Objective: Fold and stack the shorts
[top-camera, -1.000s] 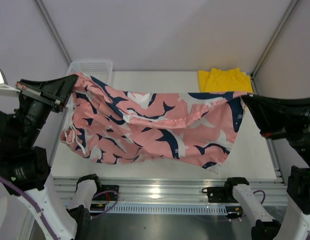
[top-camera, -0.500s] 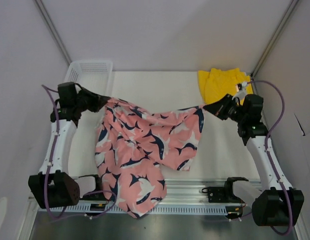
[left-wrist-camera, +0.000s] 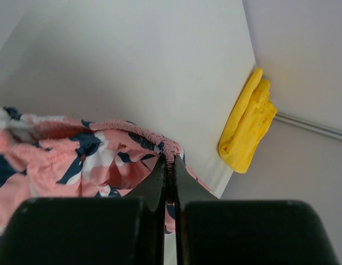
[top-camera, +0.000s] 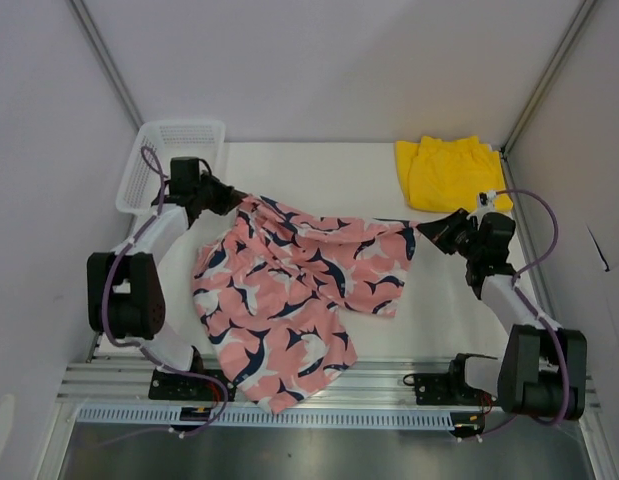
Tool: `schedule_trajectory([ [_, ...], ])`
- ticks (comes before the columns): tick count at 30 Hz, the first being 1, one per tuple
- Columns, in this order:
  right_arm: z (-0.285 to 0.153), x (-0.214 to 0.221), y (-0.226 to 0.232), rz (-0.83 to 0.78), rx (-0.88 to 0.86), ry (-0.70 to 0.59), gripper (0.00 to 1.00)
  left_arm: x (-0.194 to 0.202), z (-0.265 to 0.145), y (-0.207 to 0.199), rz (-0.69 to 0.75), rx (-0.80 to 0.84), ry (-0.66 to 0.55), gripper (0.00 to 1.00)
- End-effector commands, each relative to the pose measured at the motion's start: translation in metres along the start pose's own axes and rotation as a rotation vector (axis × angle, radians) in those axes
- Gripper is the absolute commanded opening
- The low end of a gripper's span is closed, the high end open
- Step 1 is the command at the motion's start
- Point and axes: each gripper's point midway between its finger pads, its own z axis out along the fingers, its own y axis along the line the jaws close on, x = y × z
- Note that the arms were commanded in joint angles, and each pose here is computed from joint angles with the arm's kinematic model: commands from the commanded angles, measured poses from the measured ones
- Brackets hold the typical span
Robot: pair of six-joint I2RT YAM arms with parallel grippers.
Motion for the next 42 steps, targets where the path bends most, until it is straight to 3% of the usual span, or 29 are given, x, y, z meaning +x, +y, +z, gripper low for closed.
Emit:
schedule_trajectory([
  [1,0.024,-0.030,-0.006,-0.018,-0.024,-0.081,0.00,-0.021,0.025,-0.037,0.031,0.095,-0.050,0.00],
  [4,0.053,-0.041,-0.023,0.047,-0.002,-0.080,0.00,-0.023,0.063,-0.044,0.031,0.084,-0.025,0.00],
  [6,0.069,-0.053,-0.033,0.079,0.014,-0.105,0.00,-0.027,0.077,-0.071,0.036,0.151,-0.011,0.00],
  [7,0.078,-0.069,-0.035,0.092,0.020,-0.132,0.00,-0.024,0.099,-0.059,0.014,0.130,0.018,0.02],
  [8,0.090,-0.067,-0.055,0.149,0.071,-0.130,0.00,-0.030,0.103,-0.073,0.027,0.174,0.015,0.33],
  [9,0.096,-0.070,-0.061,0.170,0.085,-0.134,0.05,-0.033,0.107,-0.080,0.032,0.187,0.019,0.47],
  [10,0.102,-0.081,-0.063,0.177,0.096,-0.157,0.36,-0.032,0.112,-0.079,0.046,0.174,0.026,0.89],
  [11,0.106,-0.076,-0.074,0.203,0.135,-0.143,0.54,-0.034,0.115,-0.081,0.061,0.165,0.026,0.99],
  [13,0.106,-0.077,-0.079,0.200,0.178,-0.148,0.78,-0.036,0.109,-0.084,0.097,0.144,0.019,0.99],
  [15,0.099,-0.080,-0.077,0.158,0.218,-0.166,0.84,-0.038,0.093,-0.092,0.157,0.154,-0.011,0.99],
  [18,0.085,-0.082,-0.070,0.111,0.244,-0.192,0.83,-0.037,0.066,-0.093,0.211,0.154,-0.053,0.99],
  [21,0.079,-0.082,-0.055,0.020,0.231,-0.176,0.76,-0.027,0.036,-0.095,0.273,0.165,-0.086,0.99],
  [24,0.083,-0.071,-0.037,-0.060,0.196,-0.124,0.57,-0.014,0.018,-0.087,0.341,0.125,-0.114,0.99],
  [26,0.091,-0.062,-0.018,-0.115,0.148,-0.065,0.39,-0.001,-0.004,-0.078,0.378,0.106,-0.129,0.99],
  [27,0.094,-0.053,-0.016,-0.121,0.134,-0.033,0.39,0.001,-0.004,-0.077,0.386,0.100,-0.131,0.99],
  [29,0.102,-0.035,-0.003,-0.145,0.084,0.030,0.30,0.009,-0.016,-0.060,0.395,0.088,-0.130,0.99],
  [35,0.122,0.011,0.018,-0.206,0.044,0.136,0.26,0.009,-0.043,-0.017,0.489,-0.007,-0.207,0.99],
  [42,0.165,0.048,0.048,-0.209,-0.050,0.251,0.23,0.032,-0.052,0.054,0.487,-0.159,-0.138,0.98],
])
